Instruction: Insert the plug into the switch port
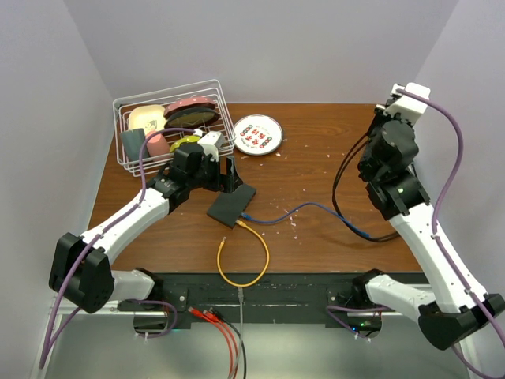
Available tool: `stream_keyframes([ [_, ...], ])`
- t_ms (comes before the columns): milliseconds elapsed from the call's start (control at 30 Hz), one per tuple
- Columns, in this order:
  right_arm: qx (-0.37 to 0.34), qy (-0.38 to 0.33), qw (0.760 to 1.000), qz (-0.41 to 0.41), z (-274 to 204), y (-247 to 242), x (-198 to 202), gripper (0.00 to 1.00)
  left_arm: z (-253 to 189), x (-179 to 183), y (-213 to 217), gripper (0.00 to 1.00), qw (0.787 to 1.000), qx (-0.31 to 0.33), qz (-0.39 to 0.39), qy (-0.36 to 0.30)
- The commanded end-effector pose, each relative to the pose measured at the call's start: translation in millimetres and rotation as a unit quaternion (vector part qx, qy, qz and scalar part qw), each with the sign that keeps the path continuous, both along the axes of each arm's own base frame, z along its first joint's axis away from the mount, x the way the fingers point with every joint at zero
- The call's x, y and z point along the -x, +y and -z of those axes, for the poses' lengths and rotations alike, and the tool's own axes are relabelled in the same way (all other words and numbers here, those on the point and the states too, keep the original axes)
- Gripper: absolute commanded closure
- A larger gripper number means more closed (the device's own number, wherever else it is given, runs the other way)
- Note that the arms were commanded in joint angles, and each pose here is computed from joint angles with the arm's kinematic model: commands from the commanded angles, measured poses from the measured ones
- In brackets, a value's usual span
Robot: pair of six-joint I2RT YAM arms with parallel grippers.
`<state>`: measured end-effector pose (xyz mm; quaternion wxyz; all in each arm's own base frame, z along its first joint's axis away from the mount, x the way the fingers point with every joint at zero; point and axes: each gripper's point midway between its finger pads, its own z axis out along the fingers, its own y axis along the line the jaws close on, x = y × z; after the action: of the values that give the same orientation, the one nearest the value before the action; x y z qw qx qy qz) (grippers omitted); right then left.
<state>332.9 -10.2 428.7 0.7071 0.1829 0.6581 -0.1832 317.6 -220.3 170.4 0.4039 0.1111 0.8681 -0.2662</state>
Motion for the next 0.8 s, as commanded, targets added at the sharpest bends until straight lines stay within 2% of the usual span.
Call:
stream_keyframes([
  [0, -0.024, -0.088, 0.995, -0.029, -45.4, -0.7, 15.8, 1.00, -21.2, -7.7, -3.4, 0.10, 0.999, 0.007, 0.004, -0.035],
  [100, -0.035, -0.119, 0.990, -0.067, -60.3, 5.8, 24.3, 1.00, -20.5, -8.3, -3.1, 0.10, 0.999, 0.007, 0.003, -0.035],
  [200, -0.027, -0.119, 0.982, -0.146, -61.3, 32.7, 16.9, 1.00, -19.6, -8.2, -3.5, 0.10, 0.999, 0.007, 0.003, -0.034],
  [300, -0.007, -0.051, 0.968, -0.245, -36.8, 74.0, -1.9, 1.00, -17.7, -8.2, -3.8, 0.10, 0.999, 0.007, 0.003, -0.032],
  [367, 0.008, 0.014, 0.950, -0.310, 0.2, 103.5, -13.1, 1.00, -16.4, -8.6, -3.0, 0.10, 0.999, 0.006, 0.002, -0.031],
  [467, 0.009, 0.091, 0.932, -0.352, 59.7, 124.3, -21.9, 1.00, -14.6, -8.7, -2.3, 0.10, 1.000, 0.001, 0.002, -0.032],
  [600, -0.017, 0.181, 0.883, -0.432, 139.6, 160.6, -18.4, 1.00, -10.8, -9.7, -1.8, 0.10, 1.000, -0.002, 0.001, -0.028],
  [767, -0.041, 0.283, 0.830, -0.478, 215.1, 186.1, -15.6, 1.00, -6.6, -11.2, -5.9, 0.10, 1.000, 0.002, 0.005, -0.023],
])
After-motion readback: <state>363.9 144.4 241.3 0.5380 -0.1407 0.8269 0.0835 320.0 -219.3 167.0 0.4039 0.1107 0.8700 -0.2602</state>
